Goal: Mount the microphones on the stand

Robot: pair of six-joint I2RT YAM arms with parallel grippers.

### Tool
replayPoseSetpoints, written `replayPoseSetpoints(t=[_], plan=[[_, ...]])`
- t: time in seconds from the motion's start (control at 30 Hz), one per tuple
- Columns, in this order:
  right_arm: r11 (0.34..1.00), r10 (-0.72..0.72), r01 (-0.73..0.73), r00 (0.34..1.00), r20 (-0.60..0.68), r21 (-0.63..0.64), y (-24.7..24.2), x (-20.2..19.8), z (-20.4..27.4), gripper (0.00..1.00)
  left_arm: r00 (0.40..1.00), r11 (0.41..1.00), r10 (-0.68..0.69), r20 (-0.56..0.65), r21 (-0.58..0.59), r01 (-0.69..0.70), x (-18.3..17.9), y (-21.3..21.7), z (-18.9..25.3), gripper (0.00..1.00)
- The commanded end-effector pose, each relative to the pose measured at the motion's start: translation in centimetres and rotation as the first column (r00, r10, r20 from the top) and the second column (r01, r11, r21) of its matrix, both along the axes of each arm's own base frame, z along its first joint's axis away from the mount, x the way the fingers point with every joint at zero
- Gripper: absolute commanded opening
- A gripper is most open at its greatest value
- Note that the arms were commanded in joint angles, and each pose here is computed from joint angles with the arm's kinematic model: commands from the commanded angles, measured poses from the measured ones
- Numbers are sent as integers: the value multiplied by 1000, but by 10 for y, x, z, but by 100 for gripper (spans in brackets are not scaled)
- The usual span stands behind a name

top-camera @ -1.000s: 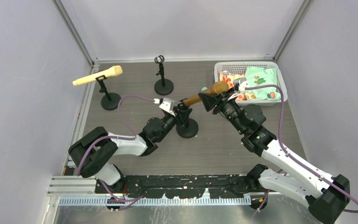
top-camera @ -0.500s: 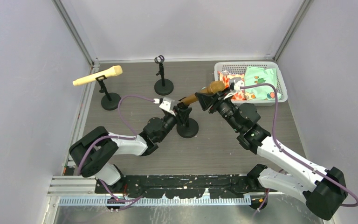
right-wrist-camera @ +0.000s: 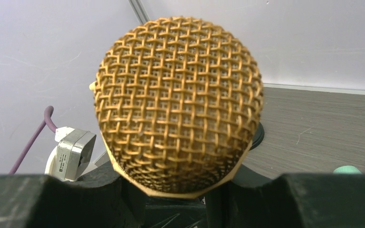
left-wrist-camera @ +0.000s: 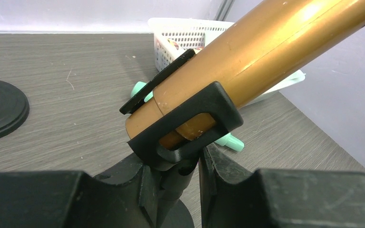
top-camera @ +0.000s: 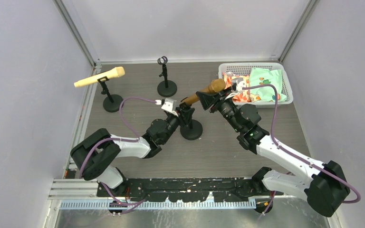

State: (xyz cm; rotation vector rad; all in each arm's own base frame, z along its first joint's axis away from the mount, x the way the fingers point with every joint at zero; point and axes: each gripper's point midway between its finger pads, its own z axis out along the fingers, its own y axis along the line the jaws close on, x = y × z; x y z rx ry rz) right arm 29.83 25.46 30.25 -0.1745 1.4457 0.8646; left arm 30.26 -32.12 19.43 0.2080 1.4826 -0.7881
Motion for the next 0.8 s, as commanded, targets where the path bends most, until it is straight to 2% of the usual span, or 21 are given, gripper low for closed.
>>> replayPoseSetpoints(t=[0.0, 0.77], plan=[[908, 53, -226, 897, -439, -353, 5, -38, -180, 1, 972, 968, -229, -53, 97, 233, -43, -45, -26, 0], [862, 28, -287, 850, -526, -418, -9, -63, -218, 1, 977, 974, -206, -58, 83, 210, -40, -44, -24, 0]])
